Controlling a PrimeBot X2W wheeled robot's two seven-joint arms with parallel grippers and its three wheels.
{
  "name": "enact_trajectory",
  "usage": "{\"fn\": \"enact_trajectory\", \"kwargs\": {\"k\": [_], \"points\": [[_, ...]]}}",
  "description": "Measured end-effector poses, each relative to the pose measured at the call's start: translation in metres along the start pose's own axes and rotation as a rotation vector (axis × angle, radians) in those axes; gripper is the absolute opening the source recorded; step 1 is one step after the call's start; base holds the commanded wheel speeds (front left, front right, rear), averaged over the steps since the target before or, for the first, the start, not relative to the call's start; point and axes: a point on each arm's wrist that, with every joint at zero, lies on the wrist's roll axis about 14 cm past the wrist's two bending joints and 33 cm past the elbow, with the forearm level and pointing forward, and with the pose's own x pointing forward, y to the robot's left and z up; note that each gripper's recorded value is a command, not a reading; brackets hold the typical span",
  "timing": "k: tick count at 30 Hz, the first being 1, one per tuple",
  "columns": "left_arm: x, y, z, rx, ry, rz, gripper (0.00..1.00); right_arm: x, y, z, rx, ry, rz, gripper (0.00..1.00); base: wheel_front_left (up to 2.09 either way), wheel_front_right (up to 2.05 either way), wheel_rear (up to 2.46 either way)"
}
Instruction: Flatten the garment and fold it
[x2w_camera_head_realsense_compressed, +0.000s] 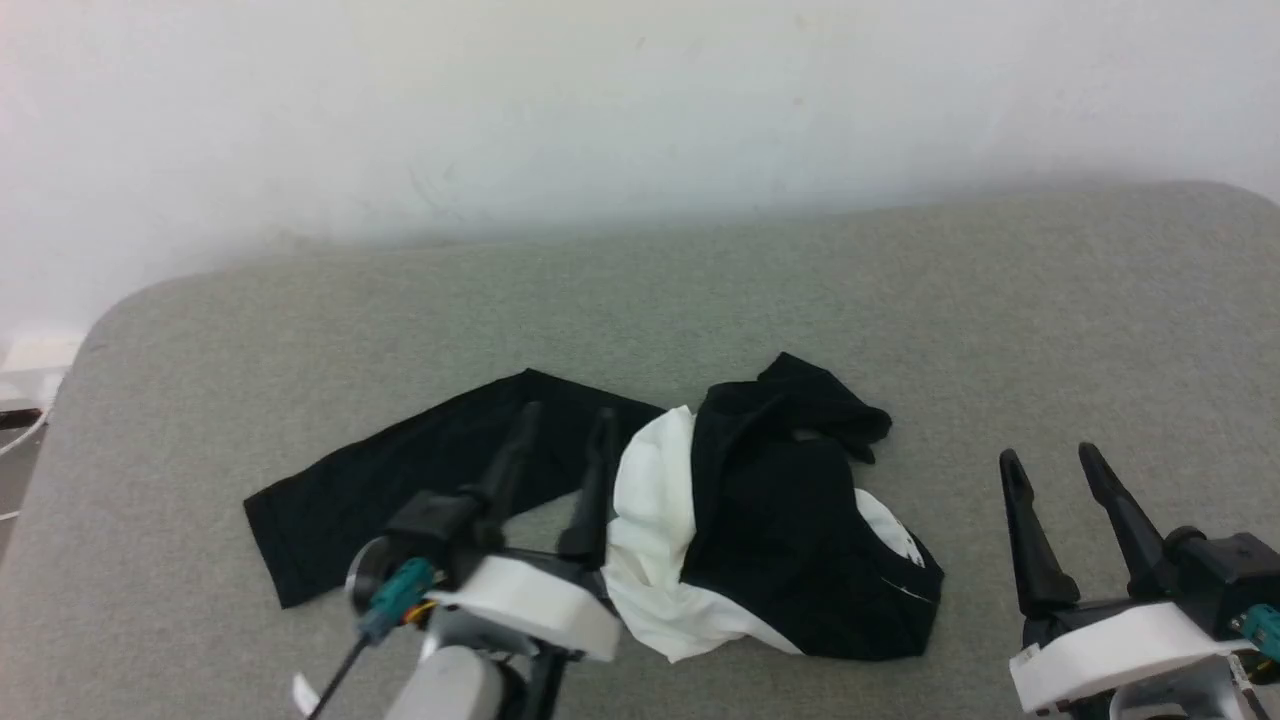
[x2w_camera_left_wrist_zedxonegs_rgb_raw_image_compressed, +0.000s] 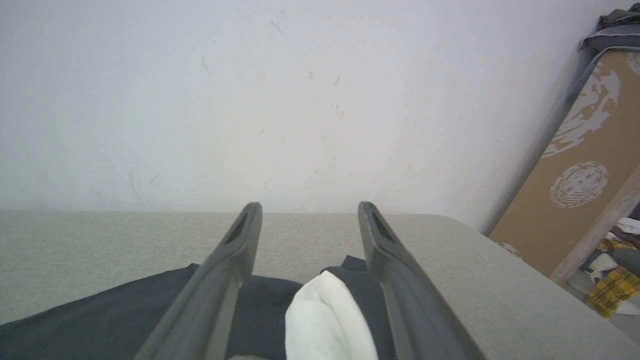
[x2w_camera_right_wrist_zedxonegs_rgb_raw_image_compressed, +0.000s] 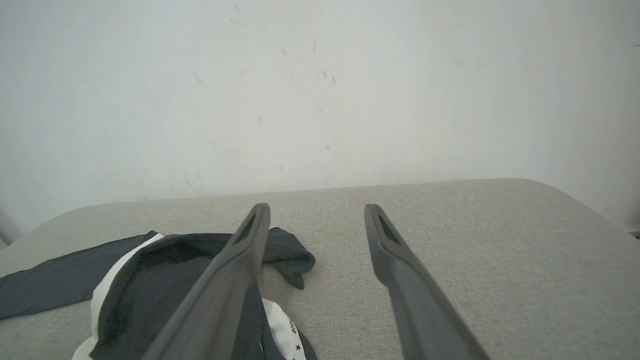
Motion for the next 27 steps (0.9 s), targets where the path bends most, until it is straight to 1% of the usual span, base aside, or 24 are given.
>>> {"fn": "enact_trajectory", "kwargs": {"k": [3,6,10,13,16,21,24,27], "points": [[-0.011,0.029,0.016,0.037,-0.044,0.099,1.0,0.001,0.004,0.0,-0.004,0.002,0.015,1.0,0.0,0.0,0.0],[-0.027,0.063,0.023,0.077,-0.054,0.204,1.0,0.002,0.01,0.001,-0.006,0.005,0.032,1.0,0.0,0.0,0.0],[-0.048,0.098,0.024,0.128,-0.042,0.311,1.0,0.004,0.015,0.001,-0.005,0.004,0.05,1.0,0.0,0.0,0.0],[-0.062,0.118,0.019,0.155,-0.016,0.371,1.0,0.006,0.017,-0.002,-0.006,0.018,0.056,1.0,0.0,0.0,0.0],[-0.07,0.13,0.019,0.164,-0.006,0.408,1.0,0.008,0.017,-0.011,-0.005,0.051,0.056,1.0,0.0,0.0,0.0],[-0.073,0.135,0.014,0.162,0.01,0.428,1.0,0.016,0.01,-0.037,-0.014,0.145,0.037,1.0,0.0,0.0,0.0],[-0.072,0.139,0.009,0.158,0.023,0.437,1.0,0.035,0.006,-0.053,-0.026,0.216,0.029,1.0,0.0,0.0,0.0],[-0.067,0.139,0.007,0.15,0.023,0.438,1.0,0.058,0.014,-0.072,-0.023,0.308,0.048,1.0,0.0,0.0,0.0]]}}
